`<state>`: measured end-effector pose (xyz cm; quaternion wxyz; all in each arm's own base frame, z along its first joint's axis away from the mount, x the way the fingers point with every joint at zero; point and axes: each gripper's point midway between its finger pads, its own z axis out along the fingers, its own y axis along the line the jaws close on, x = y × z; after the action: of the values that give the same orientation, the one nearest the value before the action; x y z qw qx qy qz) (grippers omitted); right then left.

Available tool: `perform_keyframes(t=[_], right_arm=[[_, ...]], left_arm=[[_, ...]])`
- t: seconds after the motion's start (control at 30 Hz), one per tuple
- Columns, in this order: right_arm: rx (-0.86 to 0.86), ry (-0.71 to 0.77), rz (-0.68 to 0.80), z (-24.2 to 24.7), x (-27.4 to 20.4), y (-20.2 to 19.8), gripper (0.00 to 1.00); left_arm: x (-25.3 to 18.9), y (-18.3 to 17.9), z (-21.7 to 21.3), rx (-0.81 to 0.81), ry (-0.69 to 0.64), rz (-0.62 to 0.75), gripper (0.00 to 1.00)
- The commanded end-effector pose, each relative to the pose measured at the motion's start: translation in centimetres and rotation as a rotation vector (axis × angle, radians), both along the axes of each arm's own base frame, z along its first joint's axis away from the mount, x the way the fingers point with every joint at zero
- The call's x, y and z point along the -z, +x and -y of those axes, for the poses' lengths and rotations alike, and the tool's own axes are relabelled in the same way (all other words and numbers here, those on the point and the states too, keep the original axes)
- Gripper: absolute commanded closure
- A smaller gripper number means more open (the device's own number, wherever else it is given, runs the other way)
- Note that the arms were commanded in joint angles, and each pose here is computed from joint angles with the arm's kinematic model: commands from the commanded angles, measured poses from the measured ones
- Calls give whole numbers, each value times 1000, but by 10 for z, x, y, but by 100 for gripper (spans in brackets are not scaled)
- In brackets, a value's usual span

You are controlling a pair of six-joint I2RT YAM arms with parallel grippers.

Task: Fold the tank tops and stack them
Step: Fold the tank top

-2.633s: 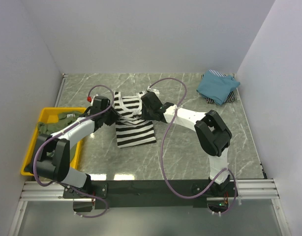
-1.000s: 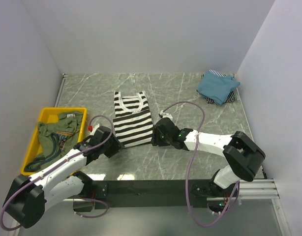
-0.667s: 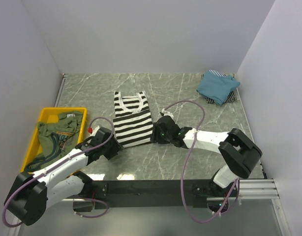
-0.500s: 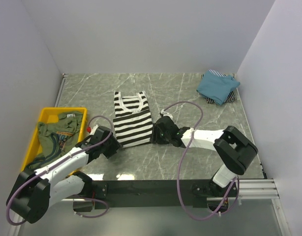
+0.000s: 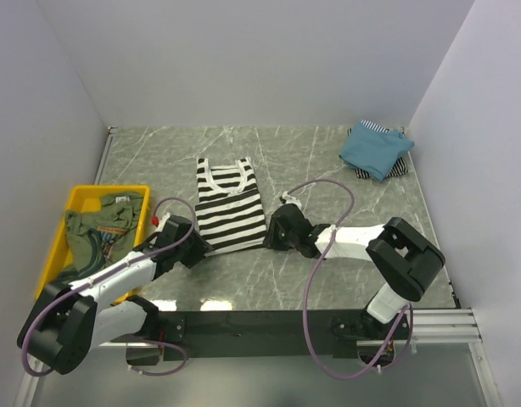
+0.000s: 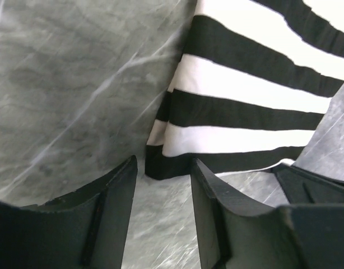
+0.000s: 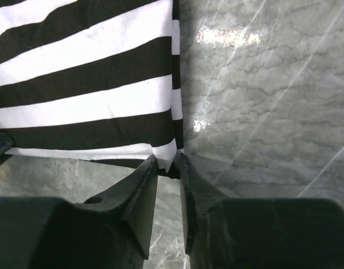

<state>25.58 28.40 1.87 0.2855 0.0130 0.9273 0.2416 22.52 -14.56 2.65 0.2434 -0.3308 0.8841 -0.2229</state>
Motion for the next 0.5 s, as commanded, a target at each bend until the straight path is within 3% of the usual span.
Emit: perform_keyframes(t=[0.0, 0.17, 0.37, 0.47], right_arm=[[5, -23, -30, 11, 8, -10, 74], [4, -15, -33, 14, 8, -14, 83], [-3, -5, -24, 15, 3, -16, 99], [-9, -3, -24, 14, 1, -17, 100]], left_arm=[[15, -6, -7, -13, 31, -32, 51], [22, -6, -9, -15, 58, -37, 59], [30, -9, -5, 7, 69, -52, 85], [26, -11, 0, 26, 74, -50, 97]])
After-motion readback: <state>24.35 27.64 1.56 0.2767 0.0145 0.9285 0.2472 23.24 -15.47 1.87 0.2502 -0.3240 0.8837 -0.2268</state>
